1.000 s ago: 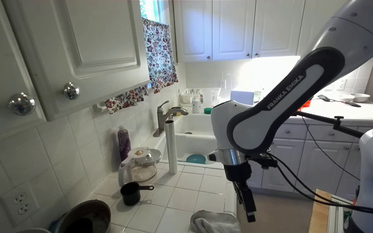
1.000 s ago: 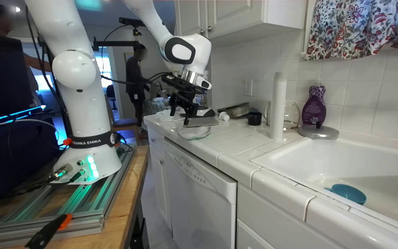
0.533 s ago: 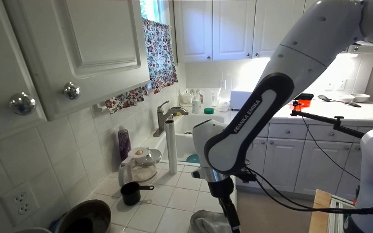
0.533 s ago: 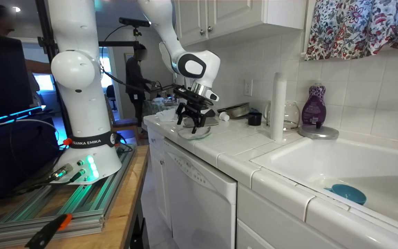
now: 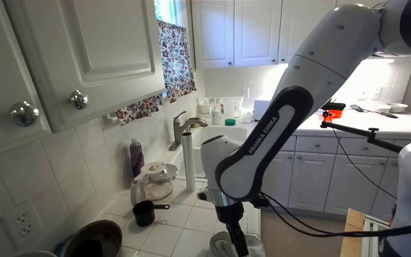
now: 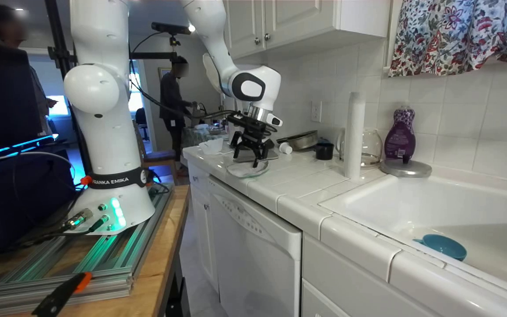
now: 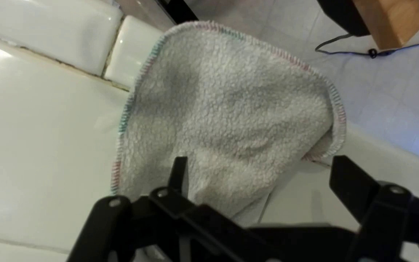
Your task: Use the white towel to clean the surface
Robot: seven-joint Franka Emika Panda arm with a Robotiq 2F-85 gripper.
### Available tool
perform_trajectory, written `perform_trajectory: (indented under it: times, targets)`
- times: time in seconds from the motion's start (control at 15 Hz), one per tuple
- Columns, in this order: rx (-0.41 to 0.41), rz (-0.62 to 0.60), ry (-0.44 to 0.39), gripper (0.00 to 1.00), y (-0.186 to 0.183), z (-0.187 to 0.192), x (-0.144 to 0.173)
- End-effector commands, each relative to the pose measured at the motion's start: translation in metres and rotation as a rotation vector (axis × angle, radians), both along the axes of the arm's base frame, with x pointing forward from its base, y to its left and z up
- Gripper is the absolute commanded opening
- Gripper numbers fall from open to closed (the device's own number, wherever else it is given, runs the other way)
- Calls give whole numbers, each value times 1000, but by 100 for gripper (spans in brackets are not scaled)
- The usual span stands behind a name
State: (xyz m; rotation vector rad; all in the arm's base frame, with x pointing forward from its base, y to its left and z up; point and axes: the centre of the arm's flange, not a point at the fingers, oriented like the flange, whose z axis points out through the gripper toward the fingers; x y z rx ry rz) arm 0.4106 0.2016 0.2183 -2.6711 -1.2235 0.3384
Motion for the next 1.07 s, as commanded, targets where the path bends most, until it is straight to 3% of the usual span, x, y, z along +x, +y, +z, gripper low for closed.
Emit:
perform_trajectory:
  times: [0.0, 0.13, 0.2, 0.47, 0.8, 1.0]
  targets:
    - [-7, -110, -123, 100, -20, 25, -15]
    - [11, -168, -147, 100, -30, 41, -23]
    - [4, -112, -108, 100, -18, 19, 0]
    - [3, -115, -112, 100, -20, 21, -2]
    - [-41, -224, -162, 100, -8, 13, -10]
    - [-50, -276, -146, 100, 0, 5, -20]
